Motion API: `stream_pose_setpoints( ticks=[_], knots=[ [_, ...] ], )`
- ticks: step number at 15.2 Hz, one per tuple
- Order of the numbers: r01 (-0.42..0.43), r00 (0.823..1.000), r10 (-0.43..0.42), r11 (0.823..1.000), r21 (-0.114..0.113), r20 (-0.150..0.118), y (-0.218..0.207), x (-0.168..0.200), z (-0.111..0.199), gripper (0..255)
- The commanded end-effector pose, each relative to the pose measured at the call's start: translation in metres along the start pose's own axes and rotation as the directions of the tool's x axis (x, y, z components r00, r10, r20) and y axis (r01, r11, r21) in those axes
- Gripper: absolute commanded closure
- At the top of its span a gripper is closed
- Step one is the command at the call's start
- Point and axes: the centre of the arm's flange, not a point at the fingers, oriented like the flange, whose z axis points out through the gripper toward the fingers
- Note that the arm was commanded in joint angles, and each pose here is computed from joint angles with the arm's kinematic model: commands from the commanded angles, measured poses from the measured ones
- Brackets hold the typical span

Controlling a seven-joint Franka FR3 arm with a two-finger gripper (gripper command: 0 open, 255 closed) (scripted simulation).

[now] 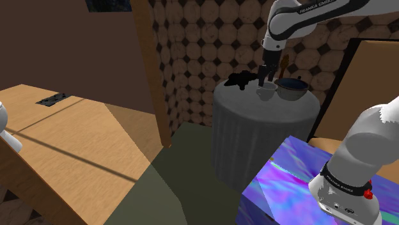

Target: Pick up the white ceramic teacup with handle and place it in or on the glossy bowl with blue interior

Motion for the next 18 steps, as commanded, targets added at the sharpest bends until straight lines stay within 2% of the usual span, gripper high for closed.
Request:
stream_pose_setpoints(
  ticks=[1, 12, 18],
  knots=[
    [-0.004, 1.0, 0.004, 1.0, -0.005, -0.004, 0.021, 0.01, 0.011, 0],
    [-0.029, 0.999, 0.028, 0.999, -0.025, -0.021, 0.134, 0.074, 0.068, 0],
    [-0.029, 0.999, 0.029, 0.999, -0.026, -0.022, 0.137, 0.076, 0.095, 0]
  ],
)
